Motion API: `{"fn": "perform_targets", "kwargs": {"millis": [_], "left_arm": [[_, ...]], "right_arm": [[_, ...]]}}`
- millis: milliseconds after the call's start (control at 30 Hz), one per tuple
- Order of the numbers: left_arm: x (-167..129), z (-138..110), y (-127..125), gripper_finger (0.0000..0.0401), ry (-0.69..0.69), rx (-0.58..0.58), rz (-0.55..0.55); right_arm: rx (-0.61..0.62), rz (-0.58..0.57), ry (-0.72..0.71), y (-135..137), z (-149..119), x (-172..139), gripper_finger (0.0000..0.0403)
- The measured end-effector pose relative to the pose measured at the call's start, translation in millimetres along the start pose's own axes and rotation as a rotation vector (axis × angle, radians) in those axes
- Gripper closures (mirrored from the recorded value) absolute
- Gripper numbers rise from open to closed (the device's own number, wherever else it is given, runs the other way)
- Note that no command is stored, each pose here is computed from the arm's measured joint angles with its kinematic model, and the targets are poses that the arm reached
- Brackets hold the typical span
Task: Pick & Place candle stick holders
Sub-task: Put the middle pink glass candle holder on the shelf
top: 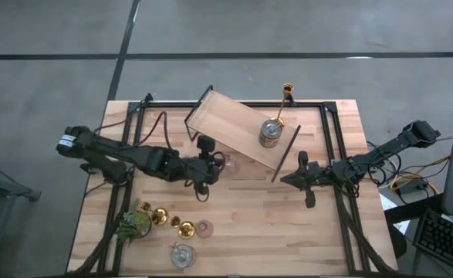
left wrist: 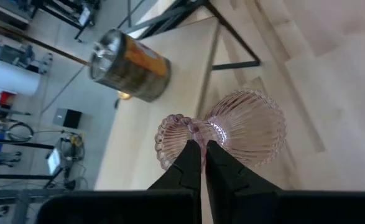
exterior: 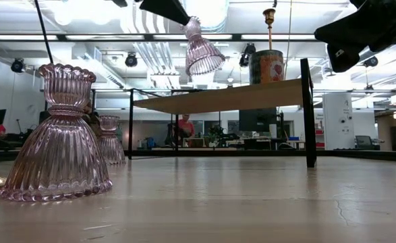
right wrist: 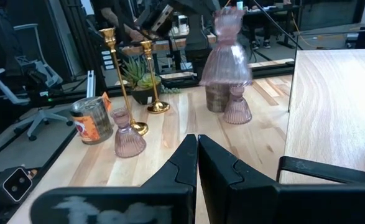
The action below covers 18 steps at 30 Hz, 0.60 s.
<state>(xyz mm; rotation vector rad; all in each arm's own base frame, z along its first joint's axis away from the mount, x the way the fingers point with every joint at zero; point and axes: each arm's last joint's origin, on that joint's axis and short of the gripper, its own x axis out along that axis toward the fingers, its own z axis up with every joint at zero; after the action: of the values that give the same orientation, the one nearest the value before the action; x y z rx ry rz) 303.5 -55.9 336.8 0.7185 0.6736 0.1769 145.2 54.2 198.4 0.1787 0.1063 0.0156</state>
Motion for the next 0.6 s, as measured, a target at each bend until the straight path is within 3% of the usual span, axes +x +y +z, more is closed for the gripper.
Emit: {"fn": "perform_targets", "kwargs": {"millis": [333, 600], "left_arm": [[7.6, -1.8, 25.3, 0.0394, 0.002, 0.013, 0.080], [36.1, -1.4, 25.6, 0.0394, 0.047, 0.072, 0.091]], "right_arm": [[0.000, -0.018, -0.004, -0.4, 0.1, 0.0, 0.0394], [-0.002, -0.019, -0.001, -0.6, -0.2, -0.1, 0.0394]]}}
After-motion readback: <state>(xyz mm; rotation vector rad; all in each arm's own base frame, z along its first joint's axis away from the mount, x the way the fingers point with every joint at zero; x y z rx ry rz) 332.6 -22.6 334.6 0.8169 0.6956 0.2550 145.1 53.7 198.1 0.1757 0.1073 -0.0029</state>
